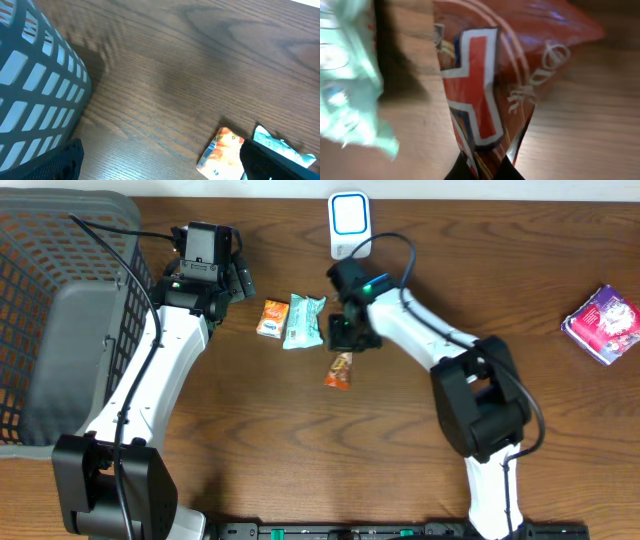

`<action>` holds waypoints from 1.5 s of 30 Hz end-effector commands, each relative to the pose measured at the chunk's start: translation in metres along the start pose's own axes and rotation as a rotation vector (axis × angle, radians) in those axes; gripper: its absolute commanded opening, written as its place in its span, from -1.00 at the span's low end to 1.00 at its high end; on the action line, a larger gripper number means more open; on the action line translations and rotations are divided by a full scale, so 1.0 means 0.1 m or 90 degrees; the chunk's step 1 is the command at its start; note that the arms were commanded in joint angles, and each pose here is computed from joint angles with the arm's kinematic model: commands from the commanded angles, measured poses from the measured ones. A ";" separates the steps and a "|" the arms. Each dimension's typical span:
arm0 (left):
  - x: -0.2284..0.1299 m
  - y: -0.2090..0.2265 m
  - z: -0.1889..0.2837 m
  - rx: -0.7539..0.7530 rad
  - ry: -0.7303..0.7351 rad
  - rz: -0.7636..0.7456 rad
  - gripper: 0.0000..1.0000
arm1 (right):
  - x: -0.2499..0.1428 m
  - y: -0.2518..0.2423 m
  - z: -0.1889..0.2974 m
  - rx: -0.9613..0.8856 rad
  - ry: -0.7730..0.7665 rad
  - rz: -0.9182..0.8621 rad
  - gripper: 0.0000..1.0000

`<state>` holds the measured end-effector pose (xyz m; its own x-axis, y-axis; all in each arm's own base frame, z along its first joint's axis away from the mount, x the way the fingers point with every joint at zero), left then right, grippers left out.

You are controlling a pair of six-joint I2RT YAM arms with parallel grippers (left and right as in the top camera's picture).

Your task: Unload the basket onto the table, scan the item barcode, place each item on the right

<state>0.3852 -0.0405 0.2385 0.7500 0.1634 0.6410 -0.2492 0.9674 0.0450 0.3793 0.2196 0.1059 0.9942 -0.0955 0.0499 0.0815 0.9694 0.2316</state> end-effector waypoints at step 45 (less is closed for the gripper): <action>0.00 0.02 -0.01 0.006 0.001 0.007 0.98 | -0.27 0.19 0.64 -0.074 -0.147 -0.275 0.83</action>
<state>0.3852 -0.0403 0.2385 0.7499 0.1637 0.6410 -0.2496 0.9673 0.0450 0.3491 0.2299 0.1940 0.9137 -0.3885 0.1192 0.3513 0.9025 0.2492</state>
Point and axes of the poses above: each gripper's point midway between its finger pads, its own z axis back along the fingers, its own y axis along the line the jaws close on, x = y × z, the point moved 9 cm from there along z, back along the fingers, and after that the axes turned 6 degrees about -z, right-handed, at the moved point
